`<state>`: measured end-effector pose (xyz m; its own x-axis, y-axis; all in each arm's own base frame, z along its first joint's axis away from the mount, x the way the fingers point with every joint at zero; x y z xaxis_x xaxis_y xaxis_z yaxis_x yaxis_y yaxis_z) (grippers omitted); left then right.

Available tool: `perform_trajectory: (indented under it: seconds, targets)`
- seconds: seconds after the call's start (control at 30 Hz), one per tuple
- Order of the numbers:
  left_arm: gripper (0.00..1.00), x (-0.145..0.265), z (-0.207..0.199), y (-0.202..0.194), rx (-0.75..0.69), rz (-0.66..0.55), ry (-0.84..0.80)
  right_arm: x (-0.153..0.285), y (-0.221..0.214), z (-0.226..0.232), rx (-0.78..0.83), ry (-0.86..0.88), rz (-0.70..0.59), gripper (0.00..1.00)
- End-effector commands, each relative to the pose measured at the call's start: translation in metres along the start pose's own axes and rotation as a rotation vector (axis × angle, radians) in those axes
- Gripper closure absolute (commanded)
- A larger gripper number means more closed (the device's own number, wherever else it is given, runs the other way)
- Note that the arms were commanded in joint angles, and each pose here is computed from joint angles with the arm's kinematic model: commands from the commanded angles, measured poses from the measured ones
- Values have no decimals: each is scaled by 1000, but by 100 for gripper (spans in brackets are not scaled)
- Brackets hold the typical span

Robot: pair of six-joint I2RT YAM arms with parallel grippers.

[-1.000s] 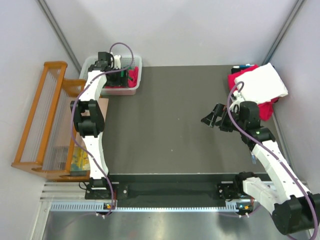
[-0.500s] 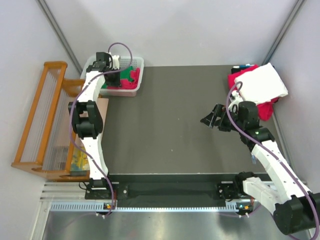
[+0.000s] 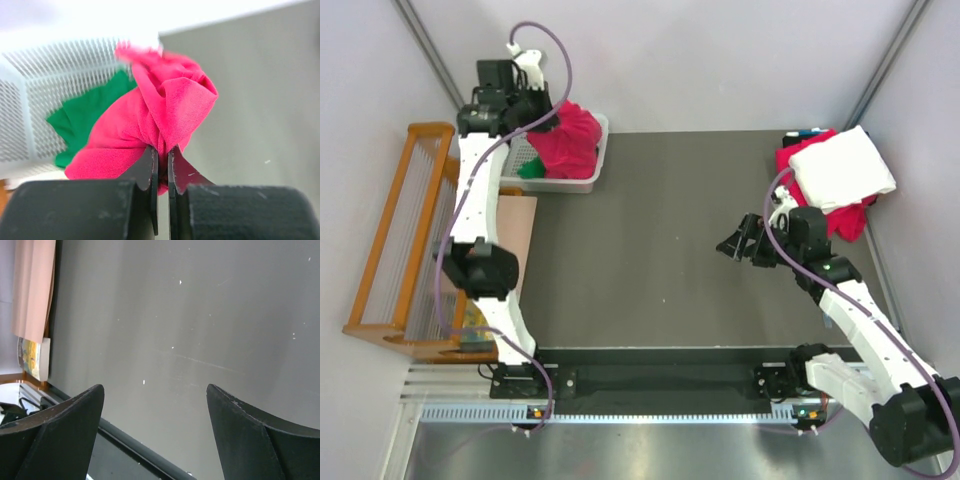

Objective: Fold and stack the t-shirts
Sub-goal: Grab the tshirt from the pile, then move the tshirt to the center of the board

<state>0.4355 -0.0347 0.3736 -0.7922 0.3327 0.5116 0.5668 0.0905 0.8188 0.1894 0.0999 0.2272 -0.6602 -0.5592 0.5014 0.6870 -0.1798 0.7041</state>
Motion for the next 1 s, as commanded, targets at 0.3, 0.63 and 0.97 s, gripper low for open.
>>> perform_trajectory:
  seconds: [0.3, 0.63, 0.97]
  targets:
    - [100, 101, -48, 34, -100, -205, -120, 5, 3, 7, 39, 17, -48, 17]
    - [100, 156, -150, -24, -354, -63, -427, 12, 8, 11, 56, 9, -70, 18]
    - [100, 127, -193, -95, -435, 180, -509, 21, 14, 15, 64, 1, -100, 18]
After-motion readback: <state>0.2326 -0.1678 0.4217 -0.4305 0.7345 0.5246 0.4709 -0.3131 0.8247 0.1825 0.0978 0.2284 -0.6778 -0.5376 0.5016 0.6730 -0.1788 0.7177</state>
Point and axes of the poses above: each gripper's point midway between its finger pads, its own x axis back along the fingers, its own z axis along the line the jaws close on, y = z × x, the point moved 10 cm from there along x, back along the fingers, and after that the axes turned 8 degrees about x, right-handed, at the moved point
